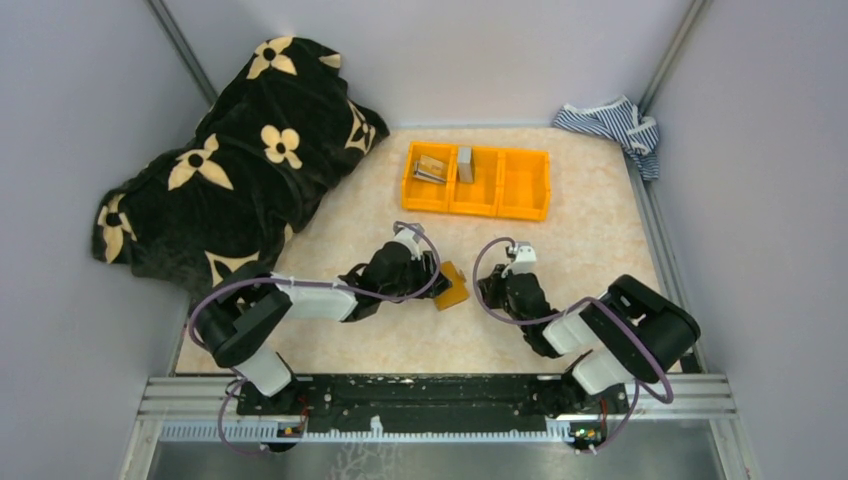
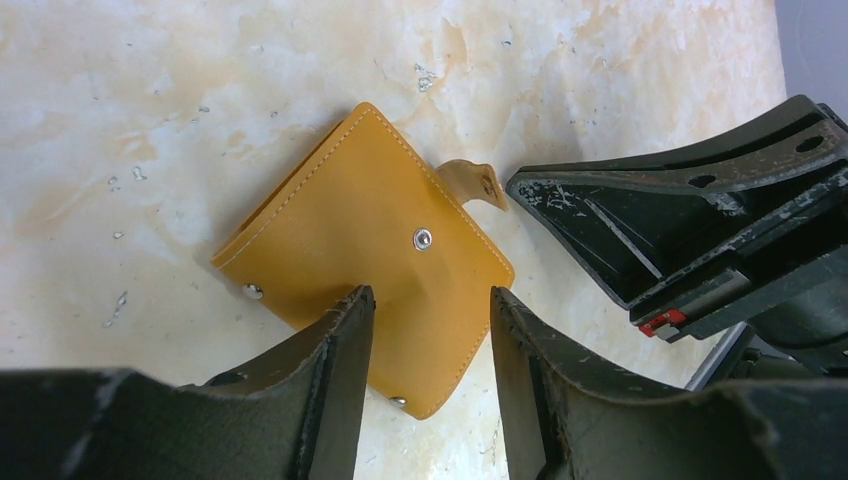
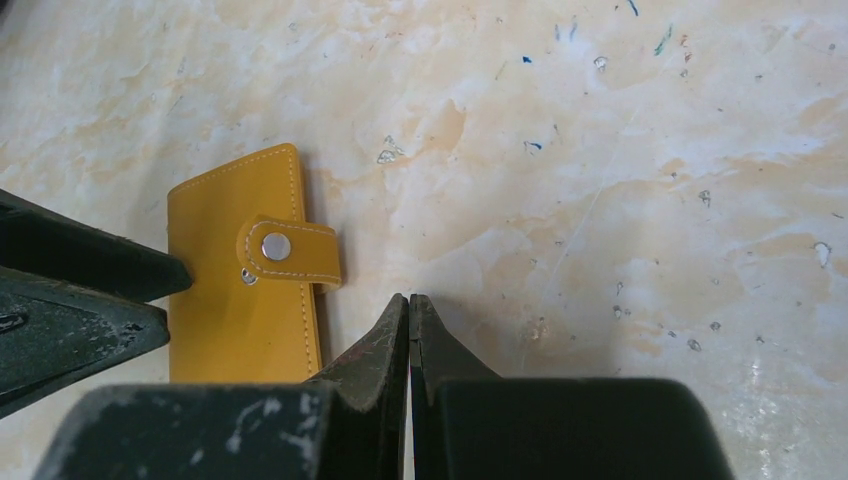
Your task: Take the credit cards out of the card holder
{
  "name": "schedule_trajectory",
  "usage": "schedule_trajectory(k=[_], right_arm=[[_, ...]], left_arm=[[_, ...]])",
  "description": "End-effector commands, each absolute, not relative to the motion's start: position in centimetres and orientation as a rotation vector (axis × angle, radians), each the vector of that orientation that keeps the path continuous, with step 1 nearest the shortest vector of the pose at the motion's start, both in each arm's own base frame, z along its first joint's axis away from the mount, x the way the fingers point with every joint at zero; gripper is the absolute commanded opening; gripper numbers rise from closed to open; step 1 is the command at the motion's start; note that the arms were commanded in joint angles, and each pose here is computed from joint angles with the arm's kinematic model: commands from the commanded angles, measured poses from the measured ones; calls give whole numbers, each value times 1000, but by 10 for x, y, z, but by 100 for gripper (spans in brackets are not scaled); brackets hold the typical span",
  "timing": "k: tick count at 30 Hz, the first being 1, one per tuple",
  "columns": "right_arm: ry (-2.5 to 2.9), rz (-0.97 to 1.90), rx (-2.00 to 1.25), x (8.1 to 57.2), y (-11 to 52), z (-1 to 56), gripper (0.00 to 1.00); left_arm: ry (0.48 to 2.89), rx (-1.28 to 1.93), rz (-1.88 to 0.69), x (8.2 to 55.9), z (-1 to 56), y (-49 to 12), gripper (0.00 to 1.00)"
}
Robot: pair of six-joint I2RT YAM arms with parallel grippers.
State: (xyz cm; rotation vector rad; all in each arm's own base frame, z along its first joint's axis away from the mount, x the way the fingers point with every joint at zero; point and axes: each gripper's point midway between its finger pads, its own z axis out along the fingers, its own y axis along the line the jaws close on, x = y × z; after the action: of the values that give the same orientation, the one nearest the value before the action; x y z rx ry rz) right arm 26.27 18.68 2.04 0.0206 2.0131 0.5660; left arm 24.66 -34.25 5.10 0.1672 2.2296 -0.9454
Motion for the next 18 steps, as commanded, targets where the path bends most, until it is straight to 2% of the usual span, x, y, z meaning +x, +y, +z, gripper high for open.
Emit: schedule_trajectory(k=[1,4,18], right_arm=[[1991,616,7,268,197,27,0],[1995,627,-5,268,200,27,0],[2000,761,-115,258,226,29,0]], left_arm=[[2198,202,-925,246,73,-340,53],[2193,205,-906,245,77,-335,53],[2292,144,-797,235,25,-310,53]])
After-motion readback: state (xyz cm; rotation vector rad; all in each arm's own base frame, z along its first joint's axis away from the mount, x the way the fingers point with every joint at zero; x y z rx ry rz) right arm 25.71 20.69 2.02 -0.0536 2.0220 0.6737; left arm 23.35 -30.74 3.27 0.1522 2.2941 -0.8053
